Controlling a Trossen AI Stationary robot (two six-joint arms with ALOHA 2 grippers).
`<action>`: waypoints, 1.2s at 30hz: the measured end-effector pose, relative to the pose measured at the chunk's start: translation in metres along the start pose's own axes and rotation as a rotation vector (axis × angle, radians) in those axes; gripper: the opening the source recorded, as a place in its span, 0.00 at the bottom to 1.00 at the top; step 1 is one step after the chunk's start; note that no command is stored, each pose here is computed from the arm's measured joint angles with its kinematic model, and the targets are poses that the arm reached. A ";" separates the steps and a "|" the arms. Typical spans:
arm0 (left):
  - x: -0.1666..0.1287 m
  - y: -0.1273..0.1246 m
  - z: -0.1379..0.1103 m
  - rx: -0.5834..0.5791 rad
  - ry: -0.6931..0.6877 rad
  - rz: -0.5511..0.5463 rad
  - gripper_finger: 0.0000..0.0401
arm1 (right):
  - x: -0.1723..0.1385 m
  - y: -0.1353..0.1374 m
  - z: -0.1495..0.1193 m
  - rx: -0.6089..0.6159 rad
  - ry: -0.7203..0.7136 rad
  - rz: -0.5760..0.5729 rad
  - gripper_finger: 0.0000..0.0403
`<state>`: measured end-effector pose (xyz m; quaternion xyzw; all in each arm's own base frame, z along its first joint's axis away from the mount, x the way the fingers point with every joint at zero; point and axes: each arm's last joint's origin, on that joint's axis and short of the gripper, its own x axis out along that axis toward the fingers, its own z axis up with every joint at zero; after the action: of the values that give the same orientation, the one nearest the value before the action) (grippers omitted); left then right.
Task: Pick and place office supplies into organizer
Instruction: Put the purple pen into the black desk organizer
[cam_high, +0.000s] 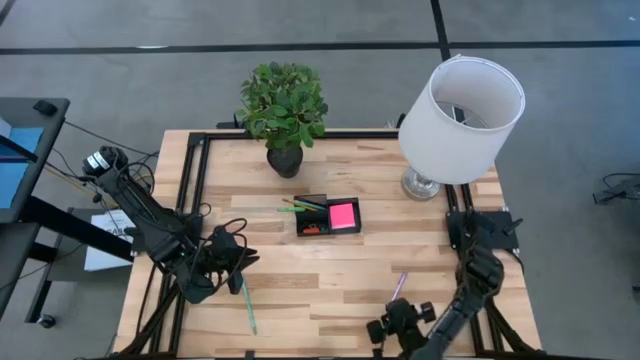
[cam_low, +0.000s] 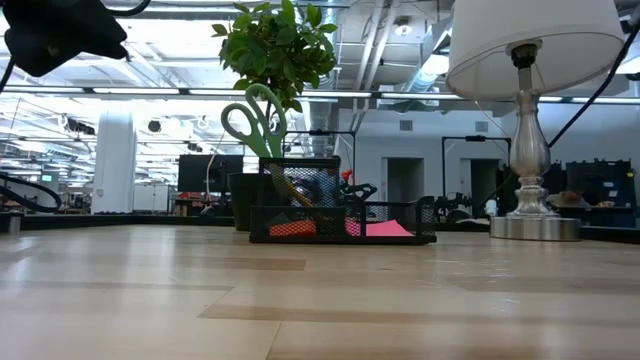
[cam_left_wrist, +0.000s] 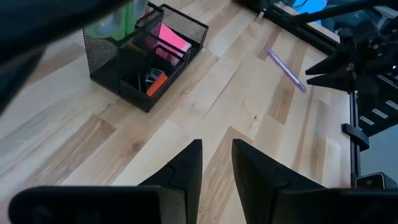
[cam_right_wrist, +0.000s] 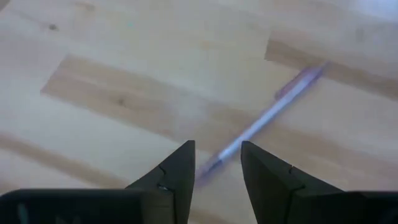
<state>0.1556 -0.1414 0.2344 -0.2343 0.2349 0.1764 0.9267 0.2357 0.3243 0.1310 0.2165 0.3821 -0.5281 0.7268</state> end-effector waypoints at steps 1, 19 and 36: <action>0.000 0.000 0.000 0.002 -0.003 0.001 0.20 | 0.002 0.002 0.004 0.004 -0.007 -0.011 0.30; 0.000 0.001 -0.001 0.035 0.026 -0.002 0.20 | 0.033 0.016 0.019 0.039 0.181 -0.161 0.30; 0.000 0.002 0.000 0.017 0.001 0.013 0.20 | -0.022 -0.041 -0.024 -0.064 0.039 -0.074 0.30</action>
<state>0.1547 -0.1403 0.2335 -0.2250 0.2384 0.1801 0.9274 0.1866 0.3404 0.1372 0.1892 0.4205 -0.5377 0.7059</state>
